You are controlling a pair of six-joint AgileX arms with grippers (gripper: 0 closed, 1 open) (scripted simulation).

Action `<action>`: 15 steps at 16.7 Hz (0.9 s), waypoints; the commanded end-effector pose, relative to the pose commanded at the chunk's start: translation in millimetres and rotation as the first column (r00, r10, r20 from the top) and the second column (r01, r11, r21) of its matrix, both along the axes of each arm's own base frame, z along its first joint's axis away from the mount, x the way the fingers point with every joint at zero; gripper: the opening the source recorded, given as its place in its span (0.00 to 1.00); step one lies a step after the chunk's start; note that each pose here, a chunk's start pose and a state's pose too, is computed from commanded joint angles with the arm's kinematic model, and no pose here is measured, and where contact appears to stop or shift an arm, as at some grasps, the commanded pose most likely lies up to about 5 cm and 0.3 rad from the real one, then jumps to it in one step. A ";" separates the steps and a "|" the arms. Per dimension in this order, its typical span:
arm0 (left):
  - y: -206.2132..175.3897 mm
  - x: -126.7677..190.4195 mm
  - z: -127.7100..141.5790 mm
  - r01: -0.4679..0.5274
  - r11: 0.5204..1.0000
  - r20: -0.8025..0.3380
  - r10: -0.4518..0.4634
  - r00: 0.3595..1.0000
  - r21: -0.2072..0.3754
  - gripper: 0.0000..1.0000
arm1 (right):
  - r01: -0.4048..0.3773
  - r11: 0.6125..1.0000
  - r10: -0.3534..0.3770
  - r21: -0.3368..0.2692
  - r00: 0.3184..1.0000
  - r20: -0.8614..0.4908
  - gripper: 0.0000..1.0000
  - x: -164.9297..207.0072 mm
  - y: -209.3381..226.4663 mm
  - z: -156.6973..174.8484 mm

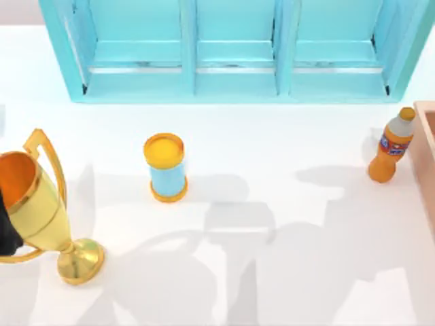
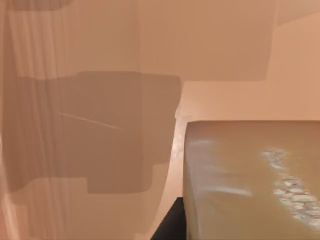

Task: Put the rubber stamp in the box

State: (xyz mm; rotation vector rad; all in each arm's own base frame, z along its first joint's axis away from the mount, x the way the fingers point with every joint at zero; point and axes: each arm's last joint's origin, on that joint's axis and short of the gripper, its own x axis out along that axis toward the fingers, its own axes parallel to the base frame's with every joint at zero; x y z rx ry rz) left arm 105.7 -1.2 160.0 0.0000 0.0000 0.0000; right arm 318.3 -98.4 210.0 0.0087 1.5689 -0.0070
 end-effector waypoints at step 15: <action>0.0 0.0 0.0 0.000 1.000 0.000 0.000 1.000 0.000 1.00 | 0.000 1.000 0.000 0.000 1.000 0.000 0.90 0.0 0.0 0.0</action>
